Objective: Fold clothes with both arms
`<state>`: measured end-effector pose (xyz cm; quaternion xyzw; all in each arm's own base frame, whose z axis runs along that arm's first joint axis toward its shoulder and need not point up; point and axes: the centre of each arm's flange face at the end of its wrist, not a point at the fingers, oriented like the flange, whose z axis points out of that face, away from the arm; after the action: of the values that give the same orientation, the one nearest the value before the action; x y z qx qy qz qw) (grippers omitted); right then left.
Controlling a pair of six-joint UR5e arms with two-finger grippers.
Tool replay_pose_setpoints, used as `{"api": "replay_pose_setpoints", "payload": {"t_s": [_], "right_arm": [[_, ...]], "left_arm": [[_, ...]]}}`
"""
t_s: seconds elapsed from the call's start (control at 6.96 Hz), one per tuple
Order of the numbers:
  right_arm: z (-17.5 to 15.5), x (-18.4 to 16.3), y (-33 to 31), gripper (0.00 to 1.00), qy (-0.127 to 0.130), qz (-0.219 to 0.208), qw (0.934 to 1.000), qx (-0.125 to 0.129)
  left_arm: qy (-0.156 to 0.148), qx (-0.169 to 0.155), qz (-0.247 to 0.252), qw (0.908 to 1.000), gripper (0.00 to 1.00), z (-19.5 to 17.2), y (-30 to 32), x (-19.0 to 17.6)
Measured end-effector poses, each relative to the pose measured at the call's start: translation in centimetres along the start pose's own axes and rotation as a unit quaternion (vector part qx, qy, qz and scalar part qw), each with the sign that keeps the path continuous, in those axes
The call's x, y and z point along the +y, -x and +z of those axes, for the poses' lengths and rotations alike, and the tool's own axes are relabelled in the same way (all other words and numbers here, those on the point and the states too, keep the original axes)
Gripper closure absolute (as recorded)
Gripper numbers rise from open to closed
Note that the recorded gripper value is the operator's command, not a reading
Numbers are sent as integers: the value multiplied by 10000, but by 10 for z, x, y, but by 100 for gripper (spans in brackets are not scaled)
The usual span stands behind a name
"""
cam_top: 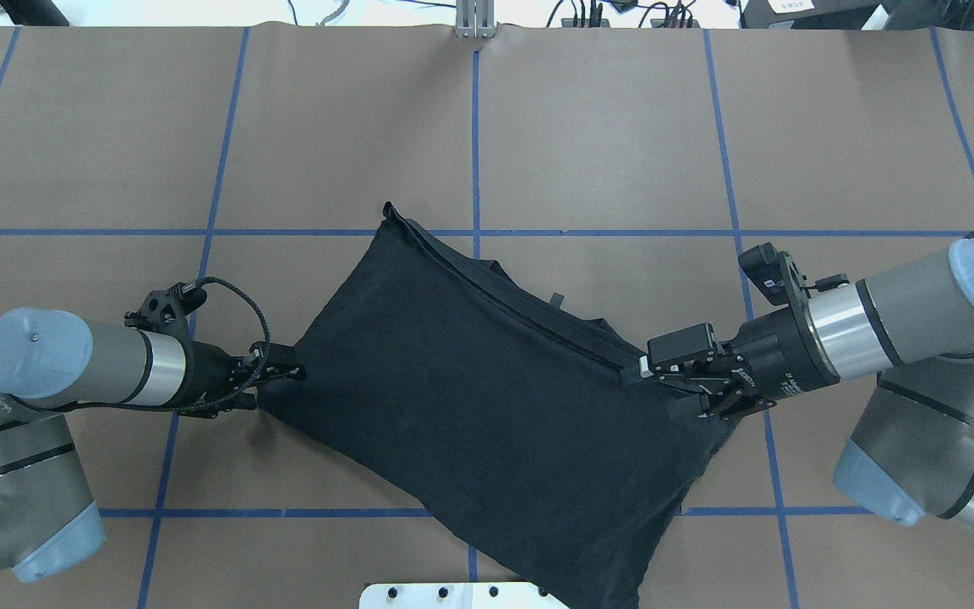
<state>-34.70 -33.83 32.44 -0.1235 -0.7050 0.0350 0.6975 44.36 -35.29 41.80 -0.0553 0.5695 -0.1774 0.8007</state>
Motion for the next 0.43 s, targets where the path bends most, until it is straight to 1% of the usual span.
{"api": "replay_pose_setpoints", "payload": {"t_s": [0.14, 0.29, 0.43], "right_arm": [[-1, -1, 0, 0, -13, 0, 10000, -3], [-2, -1, 0, 0, -23, 1, 10000, -4], [-3, -2, 1, 0, -32, 5, 10000, -3]], "left_arm": [[4, -3, 0, 10000, 76, 1, 0, 0], [13, -1, 2, 10000, 100, 1, 0, 1], [34, 11, 10, 10000, 100, -1, -1, 2]]}}
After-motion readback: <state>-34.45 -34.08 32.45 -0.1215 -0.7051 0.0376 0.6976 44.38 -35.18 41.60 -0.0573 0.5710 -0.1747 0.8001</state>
